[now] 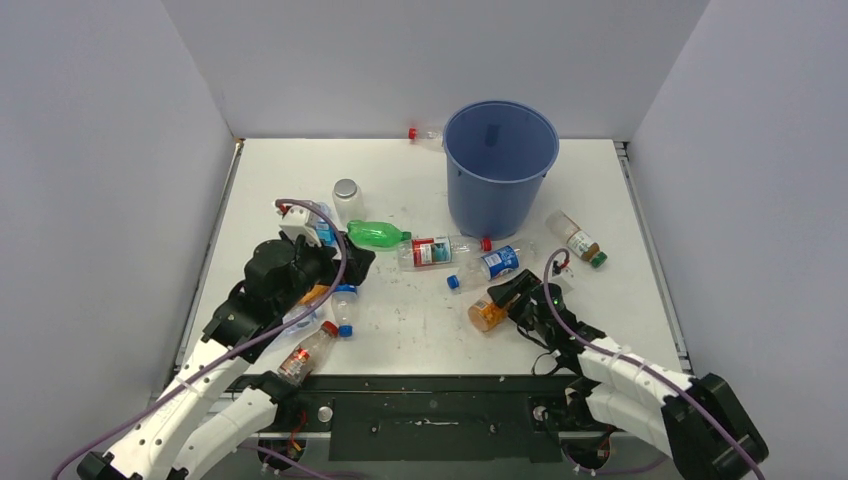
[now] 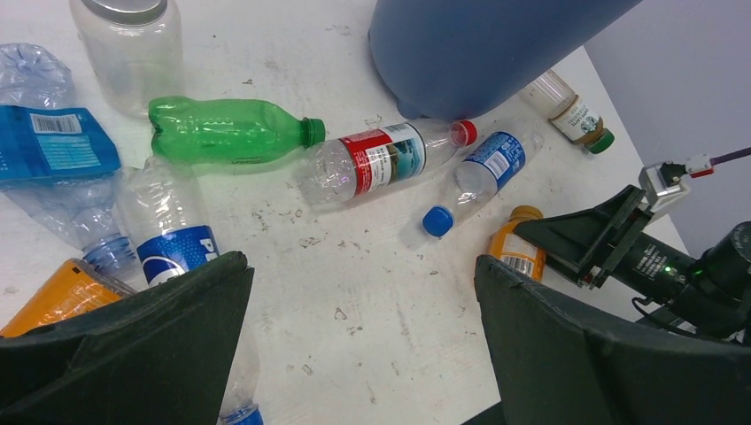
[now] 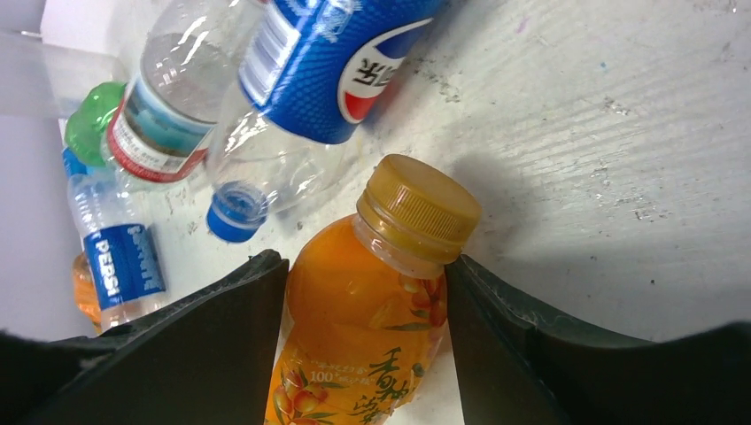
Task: Put the plastic bottles in the bin
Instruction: Pick up the plastic bottle at the center of the board.
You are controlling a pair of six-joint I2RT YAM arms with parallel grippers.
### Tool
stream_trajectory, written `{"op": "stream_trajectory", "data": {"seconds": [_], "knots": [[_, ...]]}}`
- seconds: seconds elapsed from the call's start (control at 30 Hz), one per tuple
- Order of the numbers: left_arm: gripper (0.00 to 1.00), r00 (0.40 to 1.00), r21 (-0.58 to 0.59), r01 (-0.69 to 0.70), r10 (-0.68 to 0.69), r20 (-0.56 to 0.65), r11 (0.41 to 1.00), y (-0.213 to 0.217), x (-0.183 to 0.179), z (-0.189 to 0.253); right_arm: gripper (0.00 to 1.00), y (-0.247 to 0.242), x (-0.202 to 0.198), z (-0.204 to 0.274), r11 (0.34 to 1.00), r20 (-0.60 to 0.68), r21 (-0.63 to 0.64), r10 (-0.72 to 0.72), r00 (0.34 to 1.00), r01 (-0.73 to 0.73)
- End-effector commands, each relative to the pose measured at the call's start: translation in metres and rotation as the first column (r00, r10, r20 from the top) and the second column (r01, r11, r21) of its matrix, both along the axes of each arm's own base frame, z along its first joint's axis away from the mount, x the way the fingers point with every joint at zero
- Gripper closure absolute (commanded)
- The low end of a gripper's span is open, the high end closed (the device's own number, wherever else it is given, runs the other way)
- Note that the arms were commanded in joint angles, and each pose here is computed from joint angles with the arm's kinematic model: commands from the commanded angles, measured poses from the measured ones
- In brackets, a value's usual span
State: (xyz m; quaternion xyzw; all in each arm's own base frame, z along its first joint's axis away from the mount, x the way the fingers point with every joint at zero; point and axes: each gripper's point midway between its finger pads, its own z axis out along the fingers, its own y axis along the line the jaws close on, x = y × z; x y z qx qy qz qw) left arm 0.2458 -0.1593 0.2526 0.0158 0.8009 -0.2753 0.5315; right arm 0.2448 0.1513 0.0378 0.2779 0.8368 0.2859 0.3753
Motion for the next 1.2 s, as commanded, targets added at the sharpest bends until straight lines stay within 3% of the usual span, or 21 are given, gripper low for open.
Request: {"op": "stream_trajectory", "data": {"seconds": [0.0, 0.1, 0.23, 0.37, 0.53, 0.63, 0.73, 0.9, 1.17], "knots": [[0.04, 0.998, 0.005, -0.020, 0.020, 0.055, 1.000, 0.003, -0.001, 0.015, 0.65, 0.003, -0.011, 0.025, 0.990, 0.078, -0.071, 0.128, 0.989, -0.122], [0.04, 0.997, -0.022, 0.000, 0.001, 0.082, 1.000, -0.002, -0.004, 0.018, 0.65, 0.023, -0.021, 0.065, 0.960, 0.217, -0.061, 0.280, 0.935, -0.273], [0.04, 0.981, -0.156, 0.143, -0.119, 0.154, 0.977, -0.027, -0.020, 0.029, 0.65, 0.049, -0.043, 0.136, 0.883, 0.480, -0.085, 0.442, 0.758, -0.461], [0.04, 0.900, -0.288, 0.426, -0.369, 0.233, 0.858, -0.067, -0.055, 0.053, 0.65, 0.062, -0.062, 0.200, 0.830, 0.656, -0.149, 0.490, 0.574, -0.538], [0.04, 0.741, -0.305, 0.671, -0.590, 0.322, 0.676, -0.092, -0.094, 0.072, 0.66, 0.088, -0.076, 0.258, 0.768, 0.776, -0.204, 0.505, 0.379, -0.607], [0.04, 0.663, -0.295, 0.748, -0.650, 0.370, 0.595, -0.098, -0.108, 0.082, 0.66, 0.104, -0.077, 0.277, 0.772, 0.805, -0.236, 0.495, 0.326, -0.590], [0.04, 0.618, -0.275, 0.785, -0.678, 0.398, 0.555, -0.101, -0.114, 0.085, 0.67, 0.124, -0.081, 0.288, 0.779, 0.824, -0.258, 0.487, 0.291, -0.571], [0.04, 0.619, -0.279, 0.785, -0.691, 0.374, 0.553, -0.101, -0.114, 0.076, 0.69, 0.149, -0.088, 0.301, 0.788, 0.858, -0.264, 0.455, 0.237, -0.556], [0.04, 0.614, -0.285, 0.789, -0.719, 0.326, 0.545, -0.101, -0.120, 0.067, 0.72, 0.158, -0.089, 0.325, 0.833, 0.898, -0.249, 0.389, 0.204, -0.493]]}}
